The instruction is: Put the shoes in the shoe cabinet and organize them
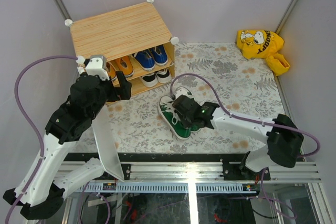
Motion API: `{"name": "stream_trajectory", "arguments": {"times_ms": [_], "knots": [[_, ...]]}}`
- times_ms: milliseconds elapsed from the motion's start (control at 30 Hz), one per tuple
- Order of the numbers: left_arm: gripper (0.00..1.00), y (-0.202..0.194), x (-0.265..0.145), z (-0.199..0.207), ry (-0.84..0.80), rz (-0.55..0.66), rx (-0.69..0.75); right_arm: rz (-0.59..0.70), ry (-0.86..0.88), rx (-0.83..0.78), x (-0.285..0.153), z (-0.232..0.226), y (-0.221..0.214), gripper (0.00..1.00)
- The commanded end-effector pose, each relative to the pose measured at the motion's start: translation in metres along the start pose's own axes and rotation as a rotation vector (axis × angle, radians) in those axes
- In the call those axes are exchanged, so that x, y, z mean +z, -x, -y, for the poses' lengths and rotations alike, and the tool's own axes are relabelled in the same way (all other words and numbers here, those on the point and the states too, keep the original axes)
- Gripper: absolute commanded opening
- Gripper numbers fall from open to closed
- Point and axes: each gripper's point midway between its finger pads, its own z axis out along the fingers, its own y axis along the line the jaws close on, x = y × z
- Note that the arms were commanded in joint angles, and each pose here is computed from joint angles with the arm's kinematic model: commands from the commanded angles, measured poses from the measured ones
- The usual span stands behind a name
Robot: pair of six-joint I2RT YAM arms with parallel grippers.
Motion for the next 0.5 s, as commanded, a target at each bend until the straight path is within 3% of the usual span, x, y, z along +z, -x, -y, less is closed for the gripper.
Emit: {"name": "stream_trajectory", "arguments": {"times_ms": [0, 200, 467], "knots": [[1.0, 0.027, -0.013, 0.008, -0.037, 0.061, 0.002, 0.219, 0.28, -0.085, -0.067, -0.053, 0.075, 0.0], [1.0, 0.035, -0.021, 0.008, -0.045, 0.076, -0.012, 0.281, 0.453, -0.162, -0.075, -0.105, 0.101, 0.0], [1.0, 0.035, -0.028, 0.006, -0.043, 0.074, -0.023, 0.451, 0.484, -0.199, -0.058, -0.142, 0.171, 0.0]]}}
